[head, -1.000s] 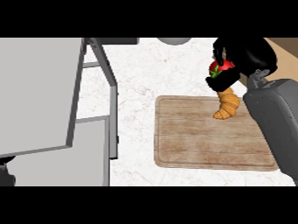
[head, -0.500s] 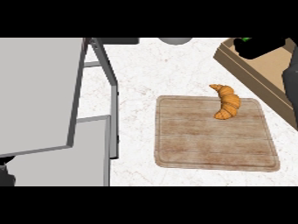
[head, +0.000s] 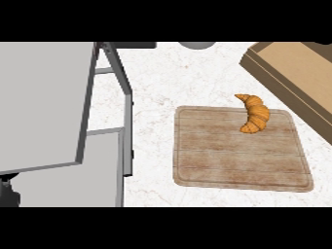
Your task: Pick the tomato from the cutting board and place it in the cardboard box
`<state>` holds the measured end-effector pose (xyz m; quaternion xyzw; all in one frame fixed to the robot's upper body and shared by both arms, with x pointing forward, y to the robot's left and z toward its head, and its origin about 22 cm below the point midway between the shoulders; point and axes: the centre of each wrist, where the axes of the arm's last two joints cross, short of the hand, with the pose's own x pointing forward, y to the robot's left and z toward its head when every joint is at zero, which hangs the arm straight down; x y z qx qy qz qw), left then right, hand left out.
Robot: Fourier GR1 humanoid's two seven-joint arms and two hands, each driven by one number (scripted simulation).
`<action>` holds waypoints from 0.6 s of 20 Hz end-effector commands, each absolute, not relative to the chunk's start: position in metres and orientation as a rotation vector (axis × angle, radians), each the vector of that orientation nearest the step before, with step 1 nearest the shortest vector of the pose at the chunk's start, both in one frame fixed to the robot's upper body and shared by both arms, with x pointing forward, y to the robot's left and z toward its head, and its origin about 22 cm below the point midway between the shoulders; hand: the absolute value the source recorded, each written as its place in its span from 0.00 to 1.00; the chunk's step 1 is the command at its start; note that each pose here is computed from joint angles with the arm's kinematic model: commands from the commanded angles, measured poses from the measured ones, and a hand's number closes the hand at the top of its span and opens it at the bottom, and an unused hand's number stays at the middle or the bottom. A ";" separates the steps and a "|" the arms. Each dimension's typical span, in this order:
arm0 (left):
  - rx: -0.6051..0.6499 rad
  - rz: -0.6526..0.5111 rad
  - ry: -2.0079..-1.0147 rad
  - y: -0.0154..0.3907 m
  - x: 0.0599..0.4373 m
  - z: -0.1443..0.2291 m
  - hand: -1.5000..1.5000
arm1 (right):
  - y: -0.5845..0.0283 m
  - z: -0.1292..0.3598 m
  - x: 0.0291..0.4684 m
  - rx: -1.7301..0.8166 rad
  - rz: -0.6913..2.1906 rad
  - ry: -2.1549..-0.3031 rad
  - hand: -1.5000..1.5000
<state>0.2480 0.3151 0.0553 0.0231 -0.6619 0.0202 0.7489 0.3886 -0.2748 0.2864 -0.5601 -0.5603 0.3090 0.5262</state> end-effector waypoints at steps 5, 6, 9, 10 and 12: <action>0.047 0.032 -1.471 0.330 0.248 0.050 0.50 | -0.329 0.254 0.411 -1.364 0.742 -1.359 1.00; 0.042 0.042 -1.428 0.331 0.245 0.052 0.50 | -0.315 0.274 0.417 -1.348 0.749 -1.357 1.00; 0.025 0.032 -1.444 0.297 0.252 0.050 0.50 | -0.340 0.228 0.425 -1.309 0.756 -1.353 1.00; 0.033 0.004 -1.455 0.305 0.253 0.054 0.50 | -0.347 0.243 0.432 -1.325 0.737 -1.351 1.00; 0.044 0.039 -1.448 0.314 0.253 0.052 0.50 | -0.345 0.205 0.432 -1.304 0.743 -1.348 1.00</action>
